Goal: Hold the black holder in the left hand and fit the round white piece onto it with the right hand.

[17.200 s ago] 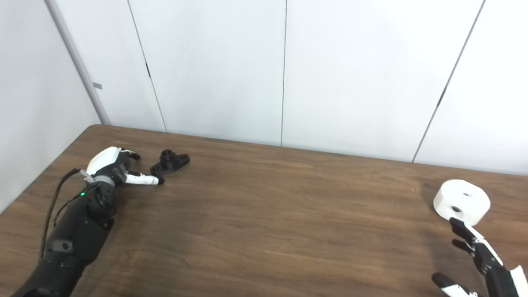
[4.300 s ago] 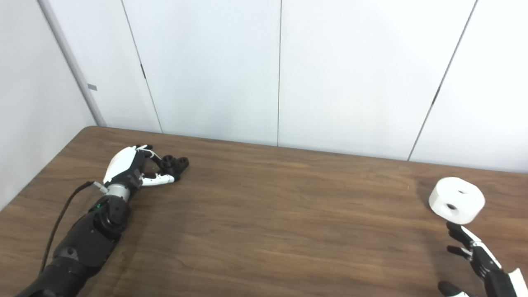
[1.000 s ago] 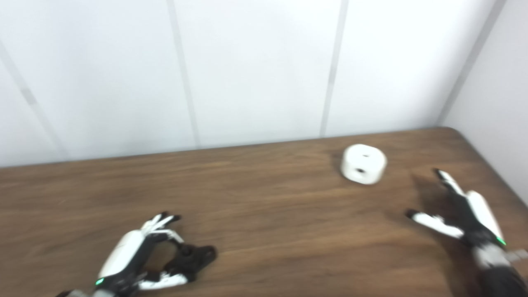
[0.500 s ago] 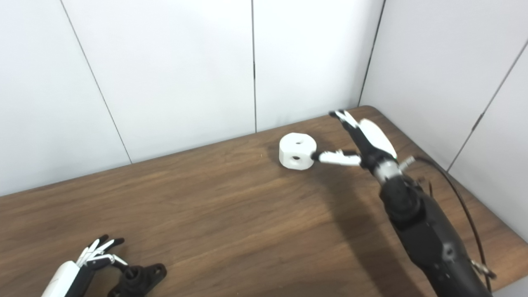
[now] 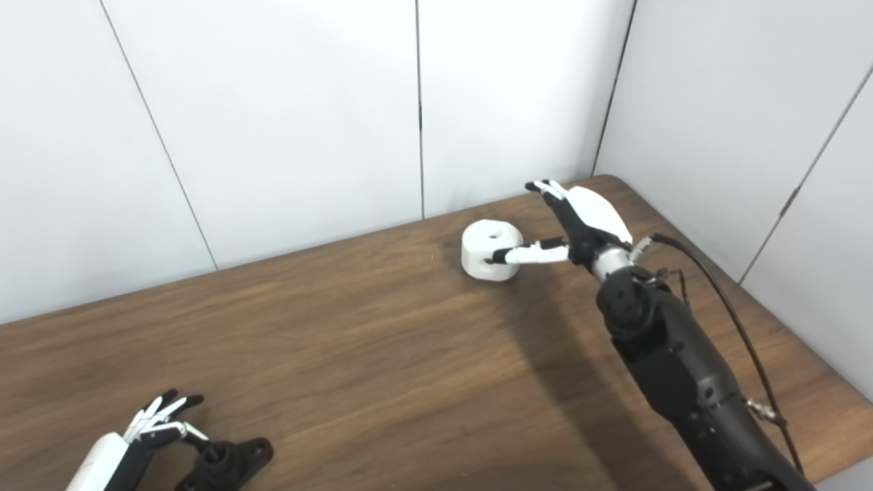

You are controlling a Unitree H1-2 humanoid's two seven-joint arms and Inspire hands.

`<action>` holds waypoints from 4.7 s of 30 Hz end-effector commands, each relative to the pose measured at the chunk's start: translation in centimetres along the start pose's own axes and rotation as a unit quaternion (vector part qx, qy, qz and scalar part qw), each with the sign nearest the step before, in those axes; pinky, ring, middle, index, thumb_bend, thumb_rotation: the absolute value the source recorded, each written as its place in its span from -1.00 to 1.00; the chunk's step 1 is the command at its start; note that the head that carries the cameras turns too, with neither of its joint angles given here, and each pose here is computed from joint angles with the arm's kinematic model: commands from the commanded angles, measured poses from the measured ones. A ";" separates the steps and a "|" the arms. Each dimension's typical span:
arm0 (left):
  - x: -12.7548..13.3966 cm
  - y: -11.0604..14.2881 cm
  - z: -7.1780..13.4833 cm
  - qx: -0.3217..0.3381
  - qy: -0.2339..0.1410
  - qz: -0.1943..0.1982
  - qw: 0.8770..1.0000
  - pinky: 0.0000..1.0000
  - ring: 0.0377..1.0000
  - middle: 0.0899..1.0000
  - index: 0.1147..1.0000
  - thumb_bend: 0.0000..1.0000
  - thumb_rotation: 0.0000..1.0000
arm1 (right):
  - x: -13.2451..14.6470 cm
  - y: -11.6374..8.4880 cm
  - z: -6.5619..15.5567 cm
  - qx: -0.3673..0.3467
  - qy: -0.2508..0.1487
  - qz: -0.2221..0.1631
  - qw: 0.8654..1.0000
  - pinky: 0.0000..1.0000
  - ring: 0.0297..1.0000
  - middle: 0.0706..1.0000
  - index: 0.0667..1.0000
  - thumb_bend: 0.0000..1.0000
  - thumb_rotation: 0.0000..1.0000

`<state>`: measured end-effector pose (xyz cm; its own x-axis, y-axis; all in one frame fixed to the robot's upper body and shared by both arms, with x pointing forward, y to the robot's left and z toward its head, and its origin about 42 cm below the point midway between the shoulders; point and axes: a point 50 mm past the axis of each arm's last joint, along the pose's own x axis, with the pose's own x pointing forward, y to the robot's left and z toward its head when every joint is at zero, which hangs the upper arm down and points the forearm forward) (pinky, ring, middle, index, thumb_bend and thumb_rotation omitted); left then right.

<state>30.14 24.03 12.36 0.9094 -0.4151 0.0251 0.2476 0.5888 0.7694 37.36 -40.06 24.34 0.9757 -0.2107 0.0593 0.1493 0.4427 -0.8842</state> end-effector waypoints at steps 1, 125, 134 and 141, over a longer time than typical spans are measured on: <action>-0.2 0.4 0.0 0.009 0.009 -0.003 1.000 1.00 1.00 0.79 -0.17 0.04 -0.92 | 1.0 -2.8 1.3 -0.023 -0.022 -0.031 0.999 0.83 0.91 0.95 0.80 1.00 0.21; 0.2 -0.8 0.8 -0.003 0.007 0.004 1.000 1.00 1.00 0.79 -0.17 0.04 -0.92 | 5.9 0.5 0.7 -0.066 -0.078 0.012 0.995 -0.09 -0.04 -0.07 -0.14 0.06 -1.00; 0.5 -1.0 0.9 -0.004 0.010 0.003 1.000 1.00 1.00 0.79 -0.17 0.04 -0.92 | 5.5 0.2 1.4 -0.058 -0.093 0.031 0.994 0.06 0.13 -0.06 -0.15 0.05 -1.00; 1.2 -1.8 1.1 -0.006 0.016 -0.002 1.000 1.00 1.00 0.79 -0.17 0.04 -0.92 | 5.3 -1.4 2.5 -0.077 -0.125 0.046 0.988 0.12 0.14 -0.06 -0.15 0.05 -1.00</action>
<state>30.19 22.04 12.18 0.9225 -0.3844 0.0347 0.2285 0.6164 0.7535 42.07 -39.29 23.00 0.9993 0.0138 -0.0356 -0.0382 0.3426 -0.9387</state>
